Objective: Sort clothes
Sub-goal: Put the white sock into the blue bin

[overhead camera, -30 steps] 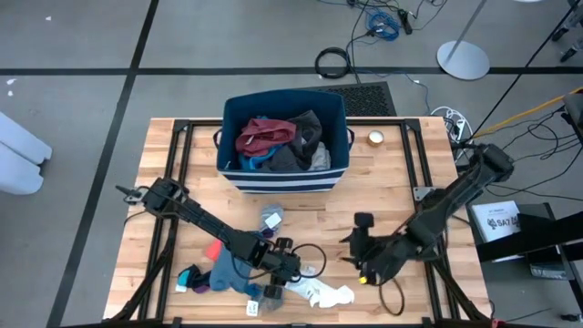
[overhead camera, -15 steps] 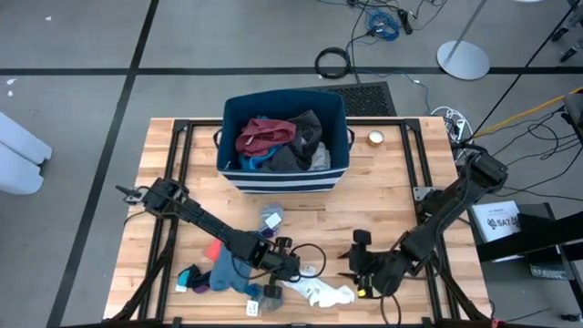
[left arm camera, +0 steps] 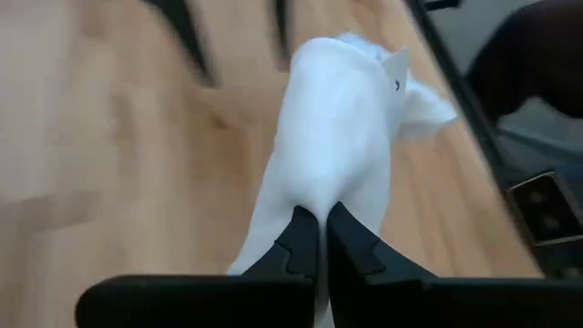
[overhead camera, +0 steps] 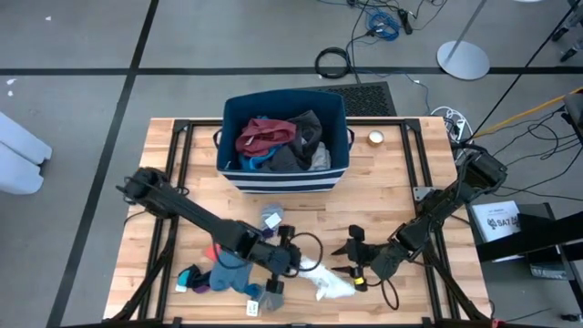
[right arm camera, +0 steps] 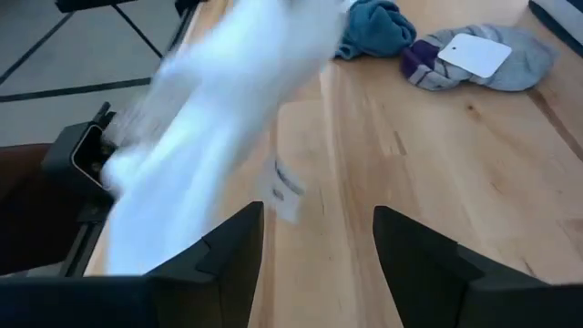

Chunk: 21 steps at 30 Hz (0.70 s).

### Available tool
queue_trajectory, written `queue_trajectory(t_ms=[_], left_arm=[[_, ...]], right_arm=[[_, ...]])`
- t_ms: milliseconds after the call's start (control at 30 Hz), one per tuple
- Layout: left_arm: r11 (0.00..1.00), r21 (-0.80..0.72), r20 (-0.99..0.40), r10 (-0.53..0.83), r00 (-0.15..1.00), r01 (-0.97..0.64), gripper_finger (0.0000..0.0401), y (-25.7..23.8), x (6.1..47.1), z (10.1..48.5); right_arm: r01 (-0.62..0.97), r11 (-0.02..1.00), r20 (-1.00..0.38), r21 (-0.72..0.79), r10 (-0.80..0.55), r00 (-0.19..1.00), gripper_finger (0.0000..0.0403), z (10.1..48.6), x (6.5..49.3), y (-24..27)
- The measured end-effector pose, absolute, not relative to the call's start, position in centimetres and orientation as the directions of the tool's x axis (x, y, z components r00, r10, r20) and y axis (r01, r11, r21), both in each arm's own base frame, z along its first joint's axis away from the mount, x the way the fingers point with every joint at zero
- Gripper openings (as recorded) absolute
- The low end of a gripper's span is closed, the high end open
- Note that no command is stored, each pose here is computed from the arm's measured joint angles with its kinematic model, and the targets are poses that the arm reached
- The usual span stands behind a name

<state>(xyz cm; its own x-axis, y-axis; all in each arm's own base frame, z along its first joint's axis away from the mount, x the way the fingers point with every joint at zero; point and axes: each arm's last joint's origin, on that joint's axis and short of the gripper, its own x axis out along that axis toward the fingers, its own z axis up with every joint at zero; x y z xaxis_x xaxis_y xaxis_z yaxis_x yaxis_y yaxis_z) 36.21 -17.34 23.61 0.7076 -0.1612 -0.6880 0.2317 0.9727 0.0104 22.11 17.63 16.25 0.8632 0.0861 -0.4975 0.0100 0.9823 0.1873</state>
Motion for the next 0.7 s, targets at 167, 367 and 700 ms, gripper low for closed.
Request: queue_trajectory(t_ms=[167,367,700], left_arm=[[0.977,0.164,-0.664,0.007,0.748,0.136,0.0007,-15.8,34.1,28.7],[0.944,0.328,-0.52,0.147,0.841,0.038,0.0007,-13.9,31.3,35.1],[0.781,0.529,-0.219,0.504,0.836,-0.332,0.0007,-8.8,25.7,43.8]], right_arm=[[0.023,0.984,-0.493,0.177,0.068,0.868,0.0196,16.3,22.1,17.6],[0.026,0.984,-0.492,0.179,0.066,0.868,0.0196,16.3,22.1,17.6],[0.061,0.98,-0.479,0.188,0.038,0.877,0.0196,16.4,22.8,16.9]])
